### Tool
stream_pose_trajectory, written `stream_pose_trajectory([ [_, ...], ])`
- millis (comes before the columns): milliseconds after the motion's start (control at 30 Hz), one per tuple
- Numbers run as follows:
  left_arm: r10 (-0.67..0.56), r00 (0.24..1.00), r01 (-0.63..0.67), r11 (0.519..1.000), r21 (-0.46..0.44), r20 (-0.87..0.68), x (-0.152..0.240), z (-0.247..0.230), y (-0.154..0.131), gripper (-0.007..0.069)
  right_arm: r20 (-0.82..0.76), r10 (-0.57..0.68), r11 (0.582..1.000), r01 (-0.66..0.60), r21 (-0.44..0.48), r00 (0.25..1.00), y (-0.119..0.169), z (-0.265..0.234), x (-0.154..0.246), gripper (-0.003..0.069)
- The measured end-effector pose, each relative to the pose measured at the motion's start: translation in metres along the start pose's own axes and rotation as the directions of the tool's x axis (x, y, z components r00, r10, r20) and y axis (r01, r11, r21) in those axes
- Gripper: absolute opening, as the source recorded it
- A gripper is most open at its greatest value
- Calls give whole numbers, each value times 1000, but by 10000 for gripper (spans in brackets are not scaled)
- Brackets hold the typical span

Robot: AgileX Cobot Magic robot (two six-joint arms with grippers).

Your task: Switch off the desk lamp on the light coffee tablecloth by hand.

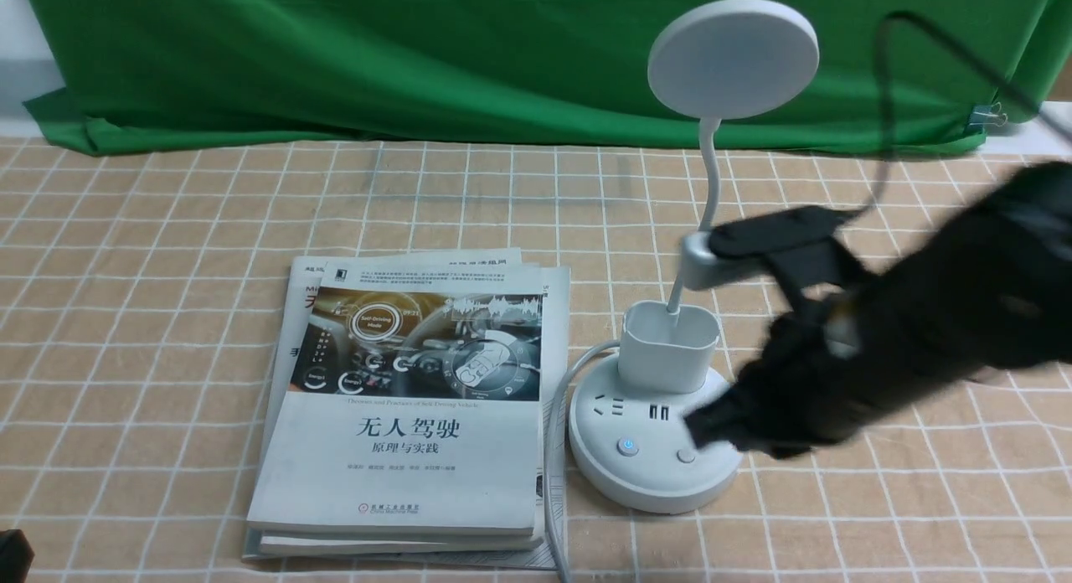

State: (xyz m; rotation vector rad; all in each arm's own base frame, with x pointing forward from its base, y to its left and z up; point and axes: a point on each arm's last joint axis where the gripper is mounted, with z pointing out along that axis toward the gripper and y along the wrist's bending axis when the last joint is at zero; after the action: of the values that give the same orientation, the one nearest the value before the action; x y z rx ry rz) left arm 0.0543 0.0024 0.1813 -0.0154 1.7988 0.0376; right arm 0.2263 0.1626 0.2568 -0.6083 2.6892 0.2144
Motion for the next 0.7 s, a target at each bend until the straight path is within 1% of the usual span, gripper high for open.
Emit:
stream_pose_trajectory([
  [133, 0, 1000, 0, 1000, 0, 0, 0, 0, 0, 5, 50, 1, 1000, 0, -9, 999, -4, -24, 20, 46],
  [233, 0, 1000, 0, 1000, 0, 0, 0, 0, 0, 5, 114, 2, 1000, 0, -21, 994, -5, -43, 26, 50],
  [367, 0, 1000, 0, 1000, 0, 0, 0, 0, 0, 5, 213, 5, 999, 3, -39, 977, -5, -62, 27, 55],
  [500, 0, 1000, 0, 1000, 0, 0, 0, 0, 0, 5, 296, 9, 999, 7, -54, 955, -5, -70, 24, 61],
  [600, 0, 1000, 0, 1000, 0, 0, 0, 0, 0, 5, 383, 15, 997, 13, -70, 923, -4, -76, 18, 65],
  [667, 0, 1000, 0, 1000, 0, 0, 0, 0, 0, 5, 411, 9, 997, 22, -71, 912, -4, -79, 17, 65],
  [700, 0, 1000, 0, 1000, 0, 0, 0, 0, 0, 5, 440, -3, 998, 33, -61, 898, -7, -84, 18, 50],
])
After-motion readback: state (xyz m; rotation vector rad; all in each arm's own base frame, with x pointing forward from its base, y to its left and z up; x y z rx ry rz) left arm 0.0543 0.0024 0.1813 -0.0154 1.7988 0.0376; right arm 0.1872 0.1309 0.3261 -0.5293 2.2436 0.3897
